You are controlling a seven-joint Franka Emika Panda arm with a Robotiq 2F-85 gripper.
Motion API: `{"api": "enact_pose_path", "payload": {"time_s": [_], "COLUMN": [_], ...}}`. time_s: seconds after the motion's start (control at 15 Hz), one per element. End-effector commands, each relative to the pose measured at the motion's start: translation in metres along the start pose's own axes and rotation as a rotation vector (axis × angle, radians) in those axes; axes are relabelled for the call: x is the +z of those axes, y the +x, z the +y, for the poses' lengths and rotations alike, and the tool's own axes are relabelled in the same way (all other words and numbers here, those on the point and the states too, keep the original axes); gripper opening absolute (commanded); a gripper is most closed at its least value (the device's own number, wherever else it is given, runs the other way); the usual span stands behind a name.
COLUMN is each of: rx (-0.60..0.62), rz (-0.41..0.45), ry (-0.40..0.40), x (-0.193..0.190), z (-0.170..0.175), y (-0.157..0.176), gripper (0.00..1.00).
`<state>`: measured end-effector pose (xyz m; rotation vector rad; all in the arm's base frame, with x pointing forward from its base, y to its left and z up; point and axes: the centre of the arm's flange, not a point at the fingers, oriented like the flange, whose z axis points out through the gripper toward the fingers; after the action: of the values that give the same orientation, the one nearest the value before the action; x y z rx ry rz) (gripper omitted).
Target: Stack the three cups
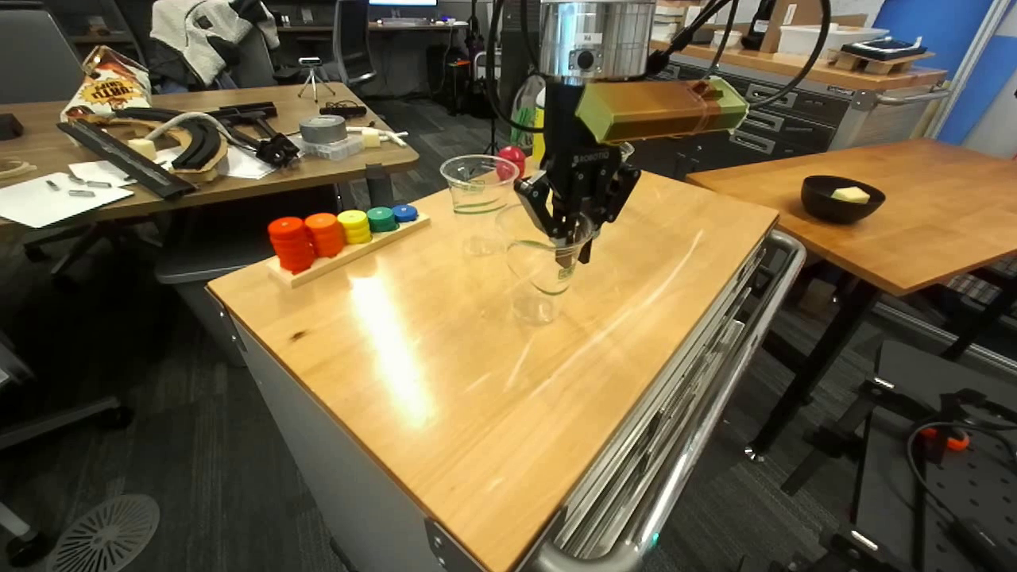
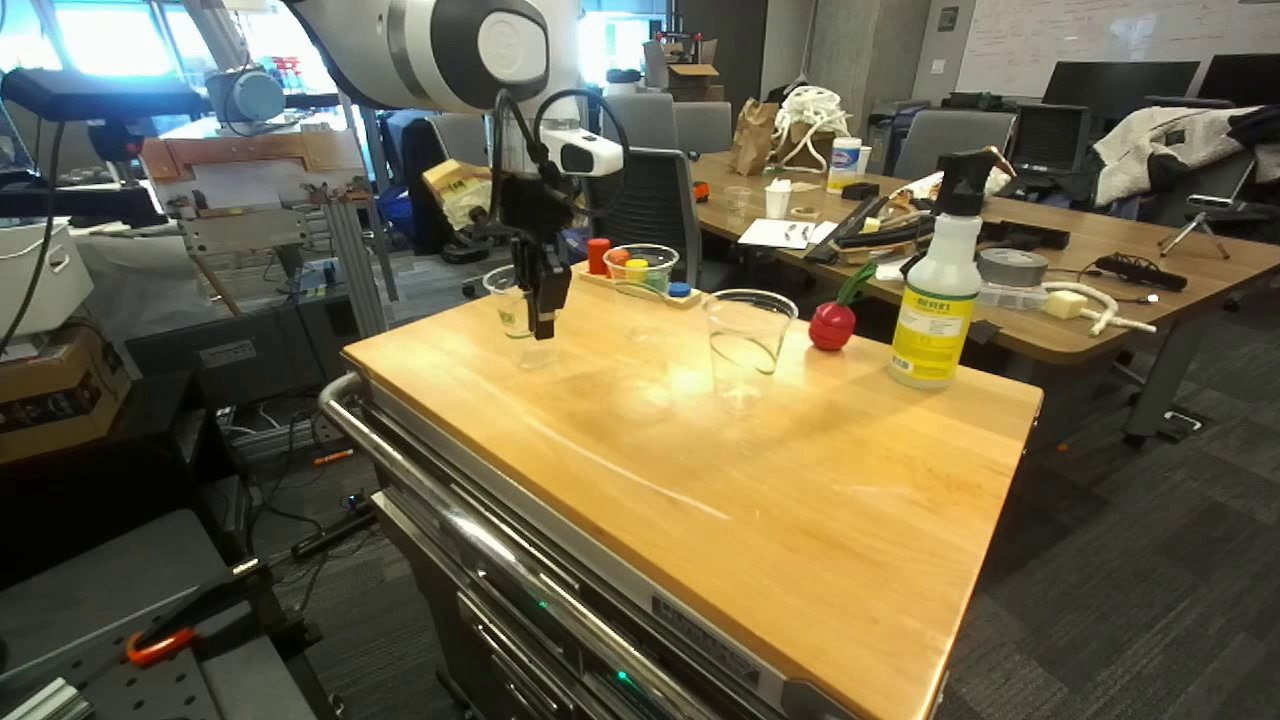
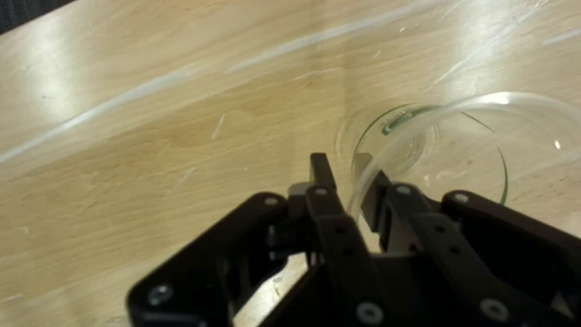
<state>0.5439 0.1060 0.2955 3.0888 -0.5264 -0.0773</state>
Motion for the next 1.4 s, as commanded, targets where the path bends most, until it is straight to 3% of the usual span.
{"api": "enact_pose_path", "payload": {"time_s": [0.0,0.47,0.73,0.87,1.0,1.33], "rx": [0.012,0.067,0.091,0.105,0.109,0.129], "rz": [0.012,0.013,0.002,0.038,0.084,0.105], "ry": [0.018,0.022,0.065,0.089,0.102,0.124], "x": [-0.016,-0.069,-0.118,-0.134,-0.142,-0.136], "z": [-0.003,0.010,0.008,0.001,-0.006,-0.018], "y": [-0.003,0.005,0.027,0.042,0.060,0.104], "gripper": [0.00,0.02,0.02,0.01,0.01,0.01]}}
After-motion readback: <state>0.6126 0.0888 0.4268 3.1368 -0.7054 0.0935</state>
